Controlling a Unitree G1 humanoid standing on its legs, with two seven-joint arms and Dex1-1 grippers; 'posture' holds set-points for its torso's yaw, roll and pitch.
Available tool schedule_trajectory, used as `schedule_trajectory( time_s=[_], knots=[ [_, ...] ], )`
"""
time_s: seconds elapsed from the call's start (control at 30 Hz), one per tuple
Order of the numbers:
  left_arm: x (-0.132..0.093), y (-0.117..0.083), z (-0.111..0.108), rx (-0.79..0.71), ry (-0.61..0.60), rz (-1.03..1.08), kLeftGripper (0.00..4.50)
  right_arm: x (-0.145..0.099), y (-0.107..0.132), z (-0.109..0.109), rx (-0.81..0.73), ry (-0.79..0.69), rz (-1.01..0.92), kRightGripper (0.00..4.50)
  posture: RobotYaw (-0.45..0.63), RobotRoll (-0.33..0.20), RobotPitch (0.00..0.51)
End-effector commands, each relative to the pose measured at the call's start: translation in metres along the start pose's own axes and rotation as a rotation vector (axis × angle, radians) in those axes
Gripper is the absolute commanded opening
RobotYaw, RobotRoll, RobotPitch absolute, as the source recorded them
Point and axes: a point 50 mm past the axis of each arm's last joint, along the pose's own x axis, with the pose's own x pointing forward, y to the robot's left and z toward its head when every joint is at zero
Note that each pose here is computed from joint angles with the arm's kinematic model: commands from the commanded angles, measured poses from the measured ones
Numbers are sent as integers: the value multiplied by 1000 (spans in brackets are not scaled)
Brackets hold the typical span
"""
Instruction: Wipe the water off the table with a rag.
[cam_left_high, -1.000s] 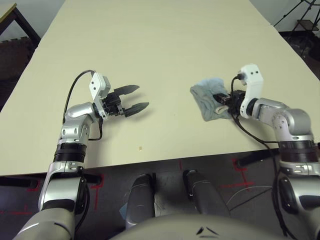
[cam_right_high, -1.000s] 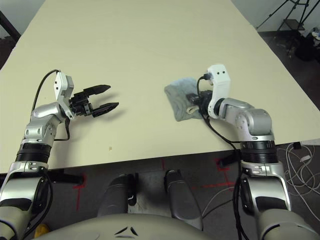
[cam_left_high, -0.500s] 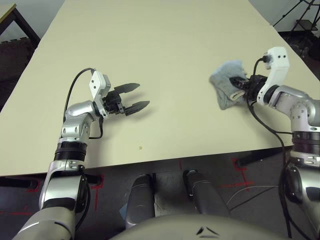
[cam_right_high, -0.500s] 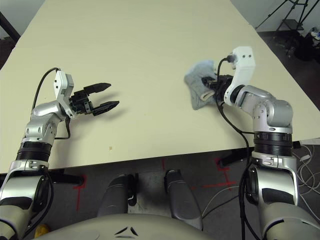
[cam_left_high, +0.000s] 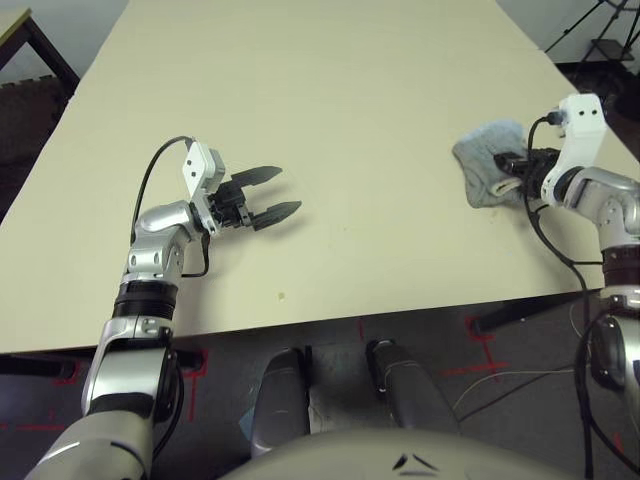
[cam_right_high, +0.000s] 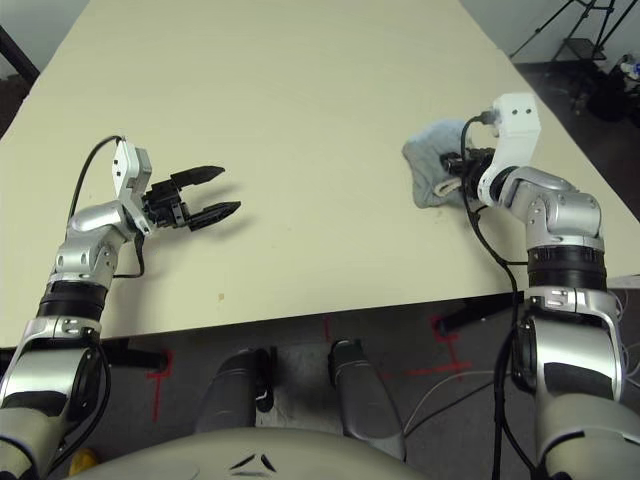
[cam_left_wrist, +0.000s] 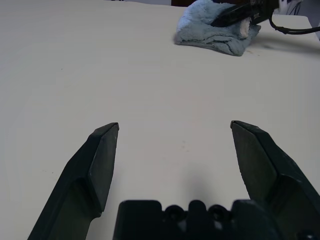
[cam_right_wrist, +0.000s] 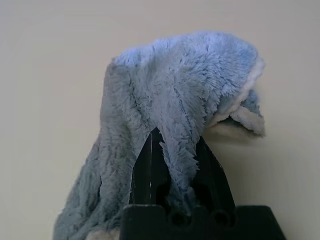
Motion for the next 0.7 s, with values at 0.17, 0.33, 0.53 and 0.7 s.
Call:
schedule_trajectory(
  time_s=[0.17, 0.33, 0.53, 0.7],
  knots=[
    [-1, 0, -1, 5, 19, -5, 4500, 4, -7, -3, -55, 19, -70, 1522, -190, 0, 148],
    [-4, 2, 1, 11, 14, 19, 4500, -4, -15, 9, -45, -41, -107, 3392, -183, 0, 147],
    [-9, 4, 3, 8, -4, 60, 4500, -22, -25, 26, -50, -146, -131, 4466, -187, 0, 151],
    [-17, 21, 13, 33, -83, 257, 4500, -38, -29, 45, 5, -364, -134, 4466, -198, 0, 157]
  ],
)
